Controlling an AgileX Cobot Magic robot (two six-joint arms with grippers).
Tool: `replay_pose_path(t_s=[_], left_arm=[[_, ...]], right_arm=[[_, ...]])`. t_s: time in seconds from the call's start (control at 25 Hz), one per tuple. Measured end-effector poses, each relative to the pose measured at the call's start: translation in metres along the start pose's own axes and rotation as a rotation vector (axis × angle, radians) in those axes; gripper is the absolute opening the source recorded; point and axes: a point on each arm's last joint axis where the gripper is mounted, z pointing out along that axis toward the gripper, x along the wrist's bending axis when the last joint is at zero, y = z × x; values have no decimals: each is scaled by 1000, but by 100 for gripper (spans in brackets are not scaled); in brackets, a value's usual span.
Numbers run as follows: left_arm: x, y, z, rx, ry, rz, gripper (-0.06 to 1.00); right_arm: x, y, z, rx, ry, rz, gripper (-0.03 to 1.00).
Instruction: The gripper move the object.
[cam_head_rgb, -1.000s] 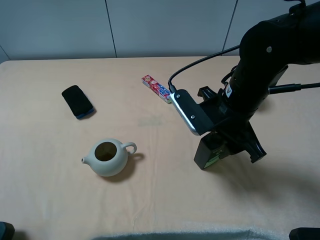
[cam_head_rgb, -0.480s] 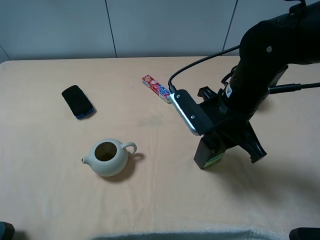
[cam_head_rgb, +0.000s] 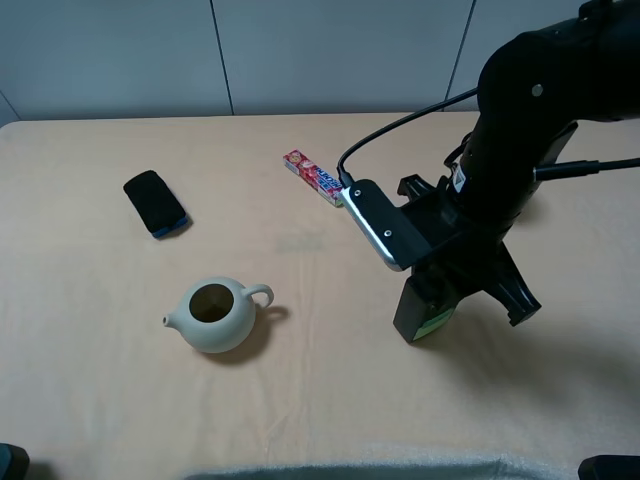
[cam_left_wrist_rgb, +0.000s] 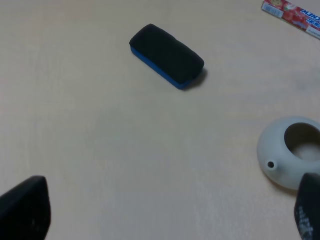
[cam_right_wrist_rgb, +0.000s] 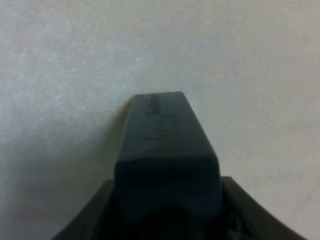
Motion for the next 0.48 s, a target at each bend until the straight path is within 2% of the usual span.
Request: replay_pose_path(t_s=[0.24,0.48], left_arm=[[0,0,0,0,0,0,99],[0,0,0,0,0,0,99]], right_arm=[[-13,5,-16,-11,-21,22,30],[-22,13,-35,-56,-18,121,30]])
